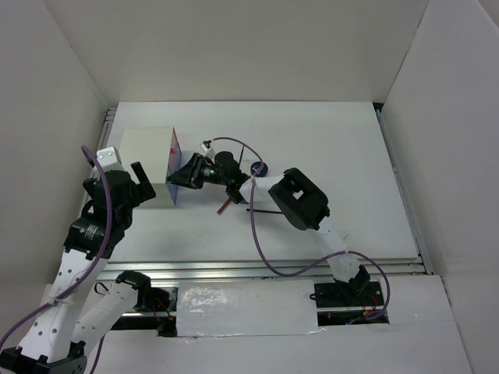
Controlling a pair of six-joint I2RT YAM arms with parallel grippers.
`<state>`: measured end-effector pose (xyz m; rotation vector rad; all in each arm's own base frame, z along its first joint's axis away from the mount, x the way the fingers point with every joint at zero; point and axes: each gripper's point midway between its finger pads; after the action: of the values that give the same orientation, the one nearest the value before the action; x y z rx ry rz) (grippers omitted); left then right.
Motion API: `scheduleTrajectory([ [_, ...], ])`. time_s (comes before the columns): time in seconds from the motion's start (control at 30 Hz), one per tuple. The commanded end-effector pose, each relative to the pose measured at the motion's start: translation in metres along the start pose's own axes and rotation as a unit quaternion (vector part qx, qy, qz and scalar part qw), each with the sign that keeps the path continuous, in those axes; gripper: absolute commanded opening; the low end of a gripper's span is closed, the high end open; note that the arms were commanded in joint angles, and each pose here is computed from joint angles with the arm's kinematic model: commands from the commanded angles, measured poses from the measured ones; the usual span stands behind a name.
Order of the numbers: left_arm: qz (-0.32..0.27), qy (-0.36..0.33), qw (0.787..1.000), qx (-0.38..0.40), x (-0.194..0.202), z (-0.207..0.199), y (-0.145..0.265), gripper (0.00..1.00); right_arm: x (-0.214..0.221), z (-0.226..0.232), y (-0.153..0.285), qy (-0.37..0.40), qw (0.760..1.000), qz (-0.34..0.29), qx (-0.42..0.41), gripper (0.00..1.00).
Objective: Organize the makeup
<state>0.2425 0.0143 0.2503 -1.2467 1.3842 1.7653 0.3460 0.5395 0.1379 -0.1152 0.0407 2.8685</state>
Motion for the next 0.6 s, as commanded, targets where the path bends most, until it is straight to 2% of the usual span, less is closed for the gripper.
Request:
scheduleTrajectory([
  [0.0, -0.02, 0.013, 1.0, 0.007, -0.011, -0.003, -0.001, 0.99, 0.007, 0.019, -0.01, 0.016, 0.999, 0.012, -0.043, 0.36],
  [0.1, -0.02, 0.013, 1.0, 0.008, -0.011, -0.004, 0.0, 0.99, 0.009, 0.025, -0.008, 0.017, 0.998, 0.014, -0.055, 0.29],
  [0.13, -0.02, 0.012, 1.0, 0.008, -0.011, -0.004, -0.001, 0.99, 0.009, 0.027, -0.008, 0.018, 0.998, 0.014, -0.057, 0.22],
  [0.17, -0.02, 0.012, 1.0, 0.009, -0.011, -0.004, 0.0, 1.0, 0.009, 0.027, -0.007, 0.021, 0.998, 0.014, -0.057, 0.2],
  [0.57, -0.02, 0.012, 1.0, 0.01, -0.011, -0.004, -0.001, 0.99, -0.002, 0.025, 0.041, 0.036, 0.998, -0.004, -0.053, 0.19],
])
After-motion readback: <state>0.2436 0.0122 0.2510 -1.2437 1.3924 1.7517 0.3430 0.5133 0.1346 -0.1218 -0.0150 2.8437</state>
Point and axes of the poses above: each gripper's point midway between its finger pads, its own y axis back along the fingers, its own z axis along the line the jaws close on, x = y × z, and after that the axes turned 9 degrees about -y, right-handed
